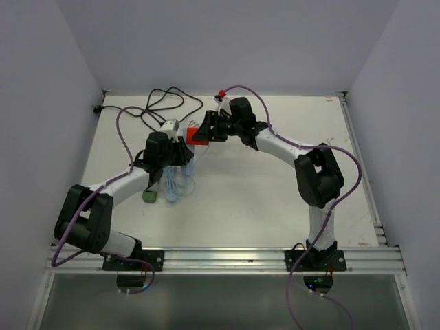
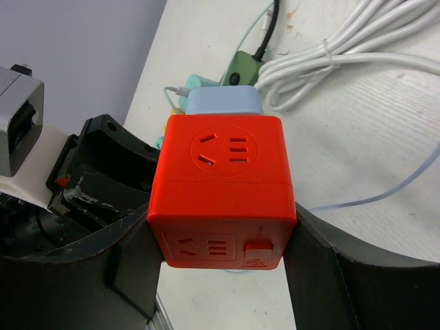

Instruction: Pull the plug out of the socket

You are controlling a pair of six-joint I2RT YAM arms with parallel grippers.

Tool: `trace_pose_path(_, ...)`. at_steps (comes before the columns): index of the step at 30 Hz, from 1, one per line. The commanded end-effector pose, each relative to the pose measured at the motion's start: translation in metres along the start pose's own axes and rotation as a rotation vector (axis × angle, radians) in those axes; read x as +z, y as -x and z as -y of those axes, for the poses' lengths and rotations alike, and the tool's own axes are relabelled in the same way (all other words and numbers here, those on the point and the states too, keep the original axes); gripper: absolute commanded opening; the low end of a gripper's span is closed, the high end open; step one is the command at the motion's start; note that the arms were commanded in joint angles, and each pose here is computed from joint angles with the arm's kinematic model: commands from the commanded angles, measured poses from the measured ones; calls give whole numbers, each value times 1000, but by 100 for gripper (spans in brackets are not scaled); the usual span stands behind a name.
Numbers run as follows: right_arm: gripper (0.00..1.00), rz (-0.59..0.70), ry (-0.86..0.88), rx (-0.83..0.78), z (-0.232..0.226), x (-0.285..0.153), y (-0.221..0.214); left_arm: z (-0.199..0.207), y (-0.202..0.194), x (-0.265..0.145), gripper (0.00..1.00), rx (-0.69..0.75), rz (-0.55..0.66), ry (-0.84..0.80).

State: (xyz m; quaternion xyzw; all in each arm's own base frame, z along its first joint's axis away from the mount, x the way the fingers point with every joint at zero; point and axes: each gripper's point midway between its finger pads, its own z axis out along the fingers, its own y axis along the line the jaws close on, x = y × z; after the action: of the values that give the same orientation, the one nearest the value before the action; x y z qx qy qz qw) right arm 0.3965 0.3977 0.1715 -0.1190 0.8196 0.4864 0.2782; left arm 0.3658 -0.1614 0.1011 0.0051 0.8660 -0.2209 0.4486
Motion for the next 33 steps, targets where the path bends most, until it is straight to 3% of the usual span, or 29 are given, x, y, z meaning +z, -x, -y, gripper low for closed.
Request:
trace_pose_path(1,22,88,20,-104,-40,-33,26,-3,28,13,0,-59,54,51)
trace_pose_path(9,21,140,-39,-86,-20,-48,35,-9,23,38,0,-91,-22,80)
trace_pose_path(15,20,167,30,-8,-14,-61,47,-19,18,55,0,-97,-76,132)
trace_pose_path(33,20,120,2,-10,15,-74,52,-58,9,68,0,-53,-124,257)
